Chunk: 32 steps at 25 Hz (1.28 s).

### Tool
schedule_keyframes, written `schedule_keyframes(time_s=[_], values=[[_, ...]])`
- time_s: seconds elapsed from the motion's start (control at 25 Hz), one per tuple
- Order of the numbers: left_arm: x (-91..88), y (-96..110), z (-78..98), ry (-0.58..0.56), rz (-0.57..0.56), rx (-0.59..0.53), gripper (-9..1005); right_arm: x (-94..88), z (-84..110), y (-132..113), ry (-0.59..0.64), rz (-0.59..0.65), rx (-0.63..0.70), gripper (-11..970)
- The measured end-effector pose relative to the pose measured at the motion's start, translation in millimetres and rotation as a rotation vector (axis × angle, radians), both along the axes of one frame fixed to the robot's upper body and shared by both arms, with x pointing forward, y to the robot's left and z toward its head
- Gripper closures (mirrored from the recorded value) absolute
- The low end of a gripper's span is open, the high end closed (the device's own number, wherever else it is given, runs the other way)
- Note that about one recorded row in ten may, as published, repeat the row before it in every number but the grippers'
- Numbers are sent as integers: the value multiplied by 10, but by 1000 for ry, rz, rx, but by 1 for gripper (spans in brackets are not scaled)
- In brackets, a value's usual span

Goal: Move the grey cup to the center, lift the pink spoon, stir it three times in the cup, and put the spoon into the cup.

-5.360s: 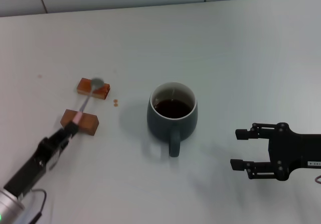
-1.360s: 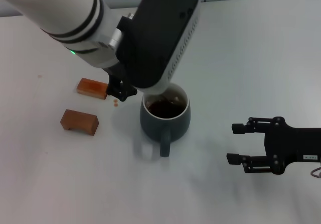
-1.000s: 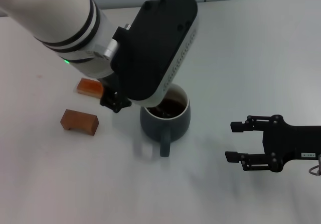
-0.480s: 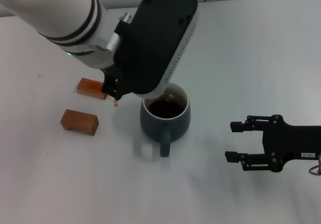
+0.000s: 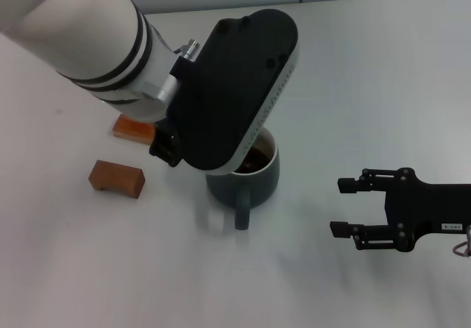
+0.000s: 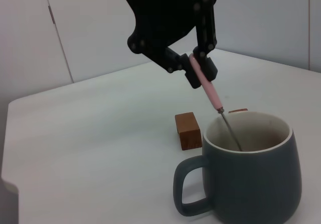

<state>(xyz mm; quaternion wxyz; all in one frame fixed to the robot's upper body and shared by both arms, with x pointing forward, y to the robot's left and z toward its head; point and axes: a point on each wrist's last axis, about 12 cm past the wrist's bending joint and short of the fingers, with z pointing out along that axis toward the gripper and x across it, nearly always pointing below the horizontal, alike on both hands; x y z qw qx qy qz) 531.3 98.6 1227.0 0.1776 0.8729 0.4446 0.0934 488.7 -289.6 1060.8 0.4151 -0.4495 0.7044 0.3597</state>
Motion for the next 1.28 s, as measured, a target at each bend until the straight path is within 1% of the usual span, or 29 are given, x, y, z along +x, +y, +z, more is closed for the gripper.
schedule_keyframes(time_s=[0.28, 0.56, 0.8, 0.92, 0.96, 1.0, 1.04, 1.16, 1.2, 1.24, 1.28], values=[[54, 64, 10, 1, 32, -5, 730, -1, -20, 4, -1, 0, -1, 218], [97, 35, 31, -23, 24, -36, 723, 5, -23, 4, -10, 3, -5, 218], [47, -19, 27, 26, 28, -88, 717, -26, -37, -11, -3, 1, -3, 218], [43, -2, -4, 29, 62, -146, 714, -34, -41, -15, -1, 0, -3, 218], [42, 18, -30, 37, 87, -195, 713, -41, -45, -19, 1, -1, -3, 218], [42, 18, -30, 37, 87, -195, 712, -47, -48, -22, 2, -2, -3, 218], [42, 33, -39, 44, 99, -224, 711, -53, -51, -24, 3, -3, -3, 218], [50, 81, -30, 63, 119, -304, 708, -61, -55, -29, 5, -4, -3, 218], [63, 130, -14, 75, 129, -359, 707, -63, -56, -30, 6, -5, -2, 218], [71, 167, -4, 81, 133, -389, 706, -63, -56, -30, 6, -5, -2, 218], [71, 167, -4, 81, 133, -389, 705, -63, -56, -30, 5, -4, -2, 218]])
